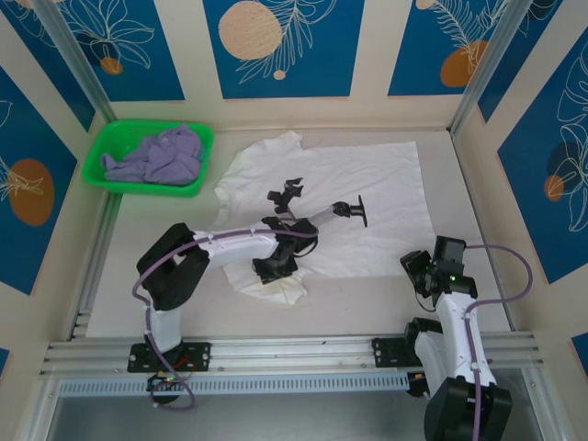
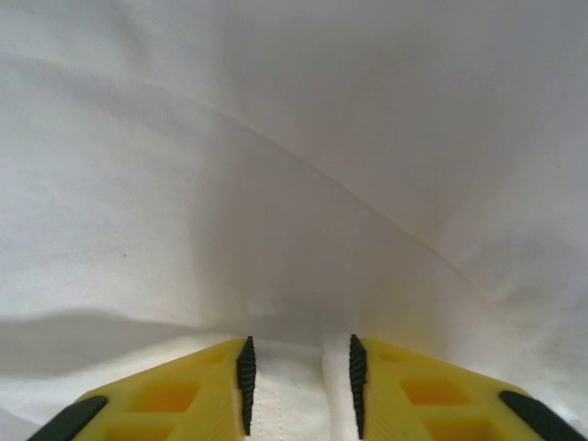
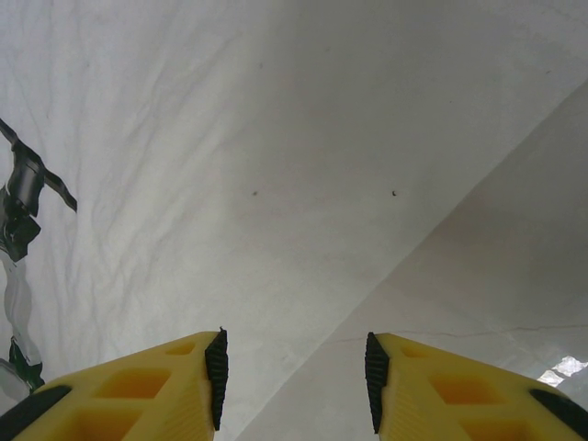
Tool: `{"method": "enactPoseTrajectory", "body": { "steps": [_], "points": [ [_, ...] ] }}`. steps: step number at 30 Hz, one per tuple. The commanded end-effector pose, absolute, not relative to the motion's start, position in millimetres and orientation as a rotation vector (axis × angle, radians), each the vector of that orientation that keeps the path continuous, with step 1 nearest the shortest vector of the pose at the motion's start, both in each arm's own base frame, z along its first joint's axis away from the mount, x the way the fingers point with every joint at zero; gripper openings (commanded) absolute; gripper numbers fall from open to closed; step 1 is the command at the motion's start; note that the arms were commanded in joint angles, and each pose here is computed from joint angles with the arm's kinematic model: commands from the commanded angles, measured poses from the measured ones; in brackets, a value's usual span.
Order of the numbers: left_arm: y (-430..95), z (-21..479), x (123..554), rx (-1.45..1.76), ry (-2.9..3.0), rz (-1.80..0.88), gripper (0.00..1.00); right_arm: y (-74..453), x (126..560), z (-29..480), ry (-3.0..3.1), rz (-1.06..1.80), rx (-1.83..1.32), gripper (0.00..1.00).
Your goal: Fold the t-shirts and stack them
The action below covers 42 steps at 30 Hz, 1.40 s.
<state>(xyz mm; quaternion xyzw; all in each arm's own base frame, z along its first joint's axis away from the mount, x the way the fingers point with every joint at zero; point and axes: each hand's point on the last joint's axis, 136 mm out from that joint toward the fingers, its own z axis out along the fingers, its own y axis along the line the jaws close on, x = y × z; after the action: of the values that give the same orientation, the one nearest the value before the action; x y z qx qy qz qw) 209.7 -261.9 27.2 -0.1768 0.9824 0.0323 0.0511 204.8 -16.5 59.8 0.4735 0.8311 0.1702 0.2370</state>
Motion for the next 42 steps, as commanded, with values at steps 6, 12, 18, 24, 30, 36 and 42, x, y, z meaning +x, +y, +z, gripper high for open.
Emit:
{"method": "enactPoseTrajectory", "body": {
  "steps": [6, 12, 18, 24, 30, 36, 42],
  "points": [
    [-245.5, 31.0, 197.1, -0.588, 2.969, 0.198, 0.20, -14.4, 202.9, 56.9, 2.286, 0.472, 1.281, 0.46],
    [-242.9, 34.1, 192.1, -0.566, 2.971, 0.202, 0.00, -16.2, 201.6, 56.2, 2.286, 0.455, 1.290, 0.46],
    [-244.8, 43.5, 189.9, -0.466, 2.949, 0.162, 0.00, -21.4, 200.5, 55.1, 2.281, 0.421, 1.320, 0.47],
    [-236.7, 51.5, 188.5, -0.352, 2.860, 0.000, 0.00, -23.8, 197.7, 47.5, 2.311, 0.444, 1.420, 0.46],
    [-225.1, 57.8, 179.9, -0.245, 2.800, -0.182, 0.00, -35.3, 196.5, 42.5, 2.276, 0.547, 1.588, 0.45],
    [-221.7, 57.6, 167.5, -0.132, 2.777, -0.303, 0.00, -60.6, 198.7, 41.3, 2.185, 0.628, 1.735, 0.36],
    [-219.3, 53.6, 154.1, -0.067, 2.752, -0.434, 0.00, -75.1, 199.4, 36.9, 2.202, 0.579, 1.755, 0.33]
  ]
}}
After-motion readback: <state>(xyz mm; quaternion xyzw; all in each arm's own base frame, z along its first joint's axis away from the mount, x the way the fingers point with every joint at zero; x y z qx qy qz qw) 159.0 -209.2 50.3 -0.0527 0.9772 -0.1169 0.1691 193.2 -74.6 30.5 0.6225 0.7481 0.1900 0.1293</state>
